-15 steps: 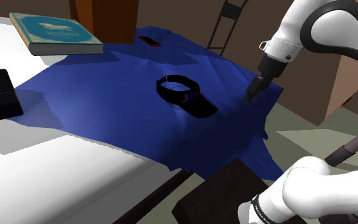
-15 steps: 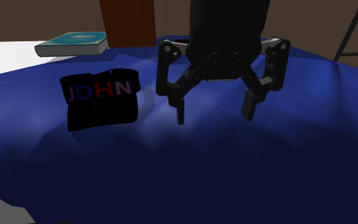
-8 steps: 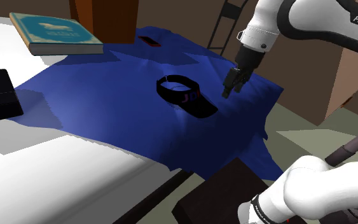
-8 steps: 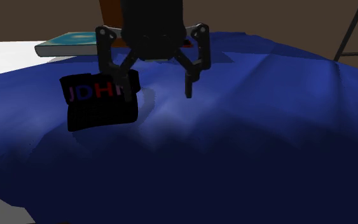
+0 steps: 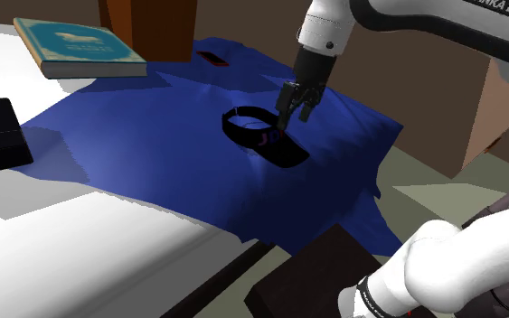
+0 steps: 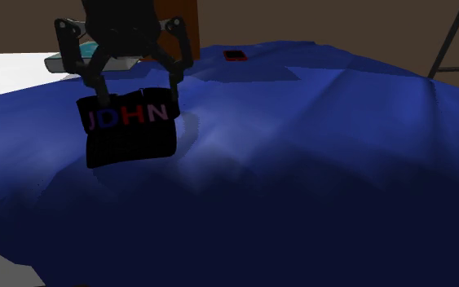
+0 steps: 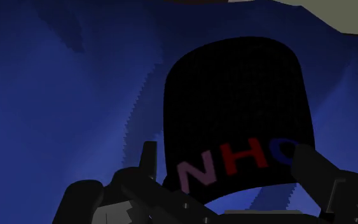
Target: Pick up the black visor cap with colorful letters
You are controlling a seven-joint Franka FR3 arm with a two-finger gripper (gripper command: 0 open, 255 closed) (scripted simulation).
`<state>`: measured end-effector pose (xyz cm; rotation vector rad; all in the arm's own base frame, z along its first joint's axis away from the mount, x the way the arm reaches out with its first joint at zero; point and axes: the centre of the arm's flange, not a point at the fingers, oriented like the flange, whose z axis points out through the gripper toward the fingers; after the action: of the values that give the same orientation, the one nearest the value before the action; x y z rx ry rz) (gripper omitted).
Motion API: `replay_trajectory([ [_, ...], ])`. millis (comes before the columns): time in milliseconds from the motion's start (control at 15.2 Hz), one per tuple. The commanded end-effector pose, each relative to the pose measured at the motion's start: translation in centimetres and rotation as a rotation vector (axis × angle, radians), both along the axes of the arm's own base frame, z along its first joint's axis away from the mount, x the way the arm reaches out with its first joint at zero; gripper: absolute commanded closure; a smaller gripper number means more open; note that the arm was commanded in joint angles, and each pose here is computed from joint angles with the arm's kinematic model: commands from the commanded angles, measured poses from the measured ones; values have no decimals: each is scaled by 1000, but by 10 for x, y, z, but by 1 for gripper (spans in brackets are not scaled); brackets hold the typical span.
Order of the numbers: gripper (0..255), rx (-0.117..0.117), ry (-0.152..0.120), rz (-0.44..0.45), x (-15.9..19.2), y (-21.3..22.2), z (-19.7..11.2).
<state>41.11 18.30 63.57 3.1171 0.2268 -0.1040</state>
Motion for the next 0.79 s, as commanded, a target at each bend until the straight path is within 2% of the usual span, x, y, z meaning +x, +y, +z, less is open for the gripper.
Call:
replay_trajectory([
  [0,0,-1,6,7,10,24,2],
  [528,0,-10,26,38,59,120,9],
  [726,0,-11,27,40,62,126,-1],
])
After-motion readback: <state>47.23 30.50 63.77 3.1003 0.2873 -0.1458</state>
